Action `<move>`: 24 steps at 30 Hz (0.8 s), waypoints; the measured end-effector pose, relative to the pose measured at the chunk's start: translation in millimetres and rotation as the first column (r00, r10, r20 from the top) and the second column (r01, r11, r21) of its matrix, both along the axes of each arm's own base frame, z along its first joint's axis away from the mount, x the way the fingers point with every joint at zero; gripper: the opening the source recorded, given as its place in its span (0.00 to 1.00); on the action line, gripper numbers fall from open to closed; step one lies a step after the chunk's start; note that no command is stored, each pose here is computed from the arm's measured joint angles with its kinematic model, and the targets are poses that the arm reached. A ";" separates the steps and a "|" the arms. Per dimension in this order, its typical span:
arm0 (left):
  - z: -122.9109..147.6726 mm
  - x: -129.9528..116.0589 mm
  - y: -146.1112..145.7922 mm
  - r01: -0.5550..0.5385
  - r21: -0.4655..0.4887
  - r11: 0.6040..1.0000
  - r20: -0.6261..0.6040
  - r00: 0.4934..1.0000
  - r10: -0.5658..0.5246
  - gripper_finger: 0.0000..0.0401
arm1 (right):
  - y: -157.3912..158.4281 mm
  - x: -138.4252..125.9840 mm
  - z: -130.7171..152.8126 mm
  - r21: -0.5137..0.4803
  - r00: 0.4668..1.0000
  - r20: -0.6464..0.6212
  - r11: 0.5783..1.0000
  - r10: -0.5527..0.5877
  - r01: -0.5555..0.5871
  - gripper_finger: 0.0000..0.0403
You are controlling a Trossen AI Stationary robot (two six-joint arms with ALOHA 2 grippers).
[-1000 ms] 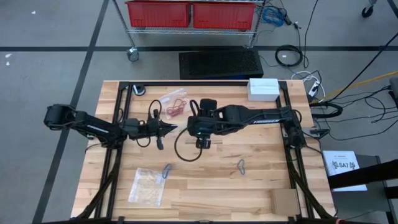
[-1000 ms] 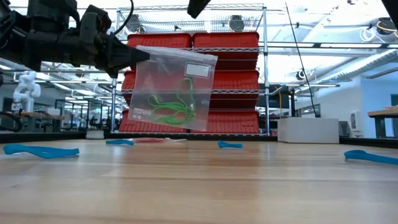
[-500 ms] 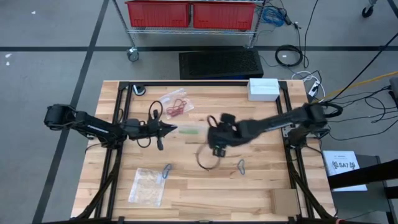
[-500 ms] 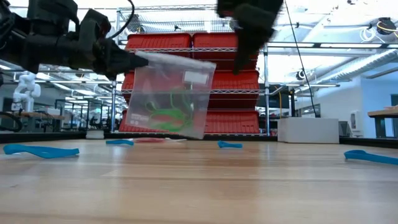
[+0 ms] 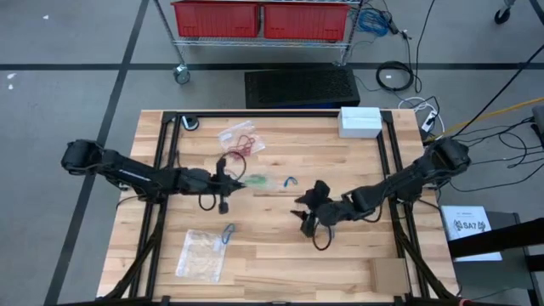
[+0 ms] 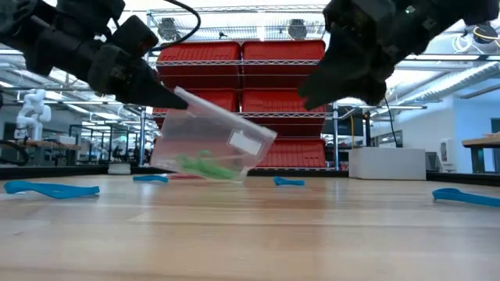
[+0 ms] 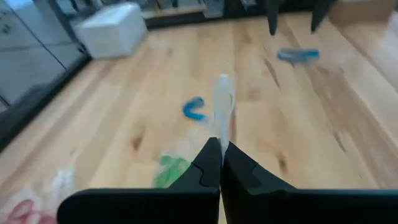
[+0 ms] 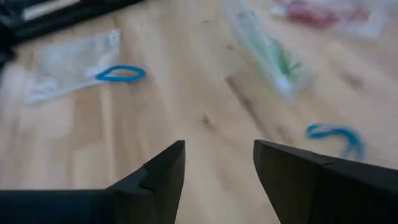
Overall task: Sort rubber bands
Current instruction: Close the zip bag
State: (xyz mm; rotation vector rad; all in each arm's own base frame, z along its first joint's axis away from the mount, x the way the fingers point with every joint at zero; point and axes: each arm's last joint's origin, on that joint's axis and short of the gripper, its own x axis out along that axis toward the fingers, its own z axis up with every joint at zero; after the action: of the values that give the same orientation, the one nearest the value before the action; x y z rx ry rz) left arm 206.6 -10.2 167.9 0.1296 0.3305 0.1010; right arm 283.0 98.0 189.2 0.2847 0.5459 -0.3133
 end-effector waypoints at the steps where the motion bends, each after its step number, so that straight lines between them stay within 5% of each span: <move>1: -0.2 1.1 -2.4 0.011 0.003 1.000 -0.025 1.000 -0.011 0.00 | 0.4 1.2 -3.0 0.040 1.000 0.018 0.999 -0.006 0.005 0.45; 7: 0.0 8.2 -14.4 0.111 -0.020 0.994 -0.084 0.990 -0.113 0.04 | -0.3 10.0 -0.4 0.264 0.995 0.081 0.962 0.053 -0.072 0.45; 18: -5.7 20.0 -22.9 0.161 -0.144 0.976 -0.093 0.980 -0.175 0.35 | -2.1 10.5 -12.2 0.279 1.000 0.014 0.960 0.026 -0.029 0.53; 24: -0.2 22.4 -25.6 0.224 -0.197 0.954 -0.025 0.972 -0.234 0.48 | 1.2 18.7 -48.2 0.265 0.995 -0.097 0.964 0.031 -0.005 0.44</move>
State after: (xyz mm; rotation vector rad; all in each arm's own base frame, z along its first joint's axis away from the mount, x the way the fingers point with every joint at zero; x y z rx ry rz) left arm 229.0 -35.8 167.6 -0.0229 0.3697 -0.1645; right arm 301.7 99.1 141.0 0.5241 0.6905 -0.2375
